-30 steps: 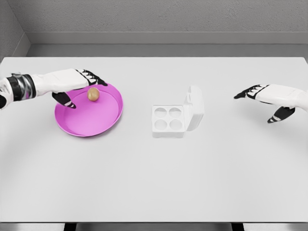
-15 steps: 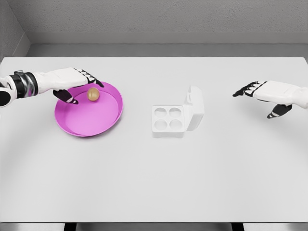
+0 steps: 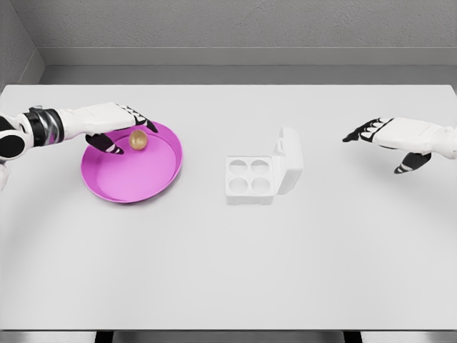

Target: Pack egg into the box and close the box lid

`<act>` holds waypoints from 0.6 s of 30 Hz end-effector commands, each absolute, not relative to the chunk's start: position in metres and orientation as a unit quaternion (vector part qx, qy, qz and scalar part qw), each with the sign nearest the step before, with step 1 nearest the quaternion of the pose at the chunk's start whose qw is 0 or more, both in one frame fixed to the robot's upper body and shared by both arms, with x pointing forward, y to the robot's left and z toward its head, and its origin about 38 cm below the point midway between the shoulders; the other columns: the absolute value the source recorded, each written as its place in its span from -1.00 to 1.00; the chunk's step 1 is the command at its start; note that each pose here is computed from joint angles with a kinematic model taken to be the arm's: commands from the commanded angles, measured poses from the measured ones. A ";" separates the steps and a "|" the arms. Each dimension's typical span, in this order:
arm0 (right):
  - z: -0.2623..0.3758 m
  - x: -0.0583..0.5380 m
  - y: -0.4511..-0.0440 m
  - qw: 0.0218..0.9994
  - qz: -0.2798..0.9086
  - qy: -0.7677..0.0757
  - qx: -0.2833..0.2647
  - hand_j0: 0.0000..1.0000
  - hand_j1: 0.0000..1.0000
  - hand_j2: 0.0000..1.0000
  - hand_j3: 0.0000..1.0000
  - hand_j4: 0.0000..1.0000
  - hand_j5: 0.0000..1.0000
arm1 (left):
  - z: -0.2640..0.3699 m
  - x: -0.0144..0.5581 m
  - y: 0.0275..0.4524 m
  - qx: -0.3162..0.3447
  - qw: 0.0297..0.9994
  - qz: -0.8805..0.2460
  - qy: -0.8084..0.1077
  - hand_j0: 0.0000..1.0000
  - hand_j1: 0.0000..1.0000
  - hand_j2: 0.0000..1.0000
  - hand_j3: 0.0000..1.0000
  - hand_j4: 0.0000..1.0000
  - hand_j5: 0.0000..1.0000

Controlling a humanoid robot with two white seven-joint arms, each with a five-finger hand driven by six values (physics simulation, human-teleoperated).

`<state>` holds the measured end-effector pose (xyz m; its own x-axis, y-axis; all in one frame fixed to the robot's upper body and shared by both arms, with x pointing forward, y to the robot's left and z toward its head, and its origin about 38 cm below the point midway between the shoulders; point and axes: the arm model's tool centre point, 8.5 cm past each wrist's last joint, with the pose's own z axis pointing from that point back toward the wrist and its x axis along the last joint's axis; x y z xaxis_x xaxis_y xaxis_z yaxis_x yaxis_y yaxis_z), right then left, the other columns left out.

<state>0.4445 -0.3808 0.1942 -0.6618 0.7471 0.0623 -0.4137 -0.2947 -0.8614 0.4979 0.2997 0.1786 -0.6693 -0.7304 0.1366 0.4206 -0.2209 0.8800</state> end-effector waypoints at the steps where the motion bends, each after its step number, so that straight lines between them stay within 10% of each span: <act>1: 0.193 0.444 -0.381 0.372 0.784 -0.465 -0.178 1.00 1.00 1.00 1.00 1.00 1.00 | 0.177 0.498 0.301 0.154 0.381 -0.763 -0.499 0.64 0.64 0.64 0.64 0.64 0.64; 18: 0.191 0.443 -0.383 0.375 0.784 -0.461 -0.176 1.00 1.00 1.00 1.00 1.00 1.00 | 0.182 0.501 0.303 0.159 0.381 -0.761 -0.500 0.64 0.64 0.64 0.64 0.64 0.64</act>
<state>0.4426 -0.3825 0.1900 -0.6591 0.7491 0.0669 -0.4250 -0.2975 -0.8549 0.5011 0.3005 0.1806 -0.6635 -0.7353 0.1378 0.4208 -0.2146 0.8814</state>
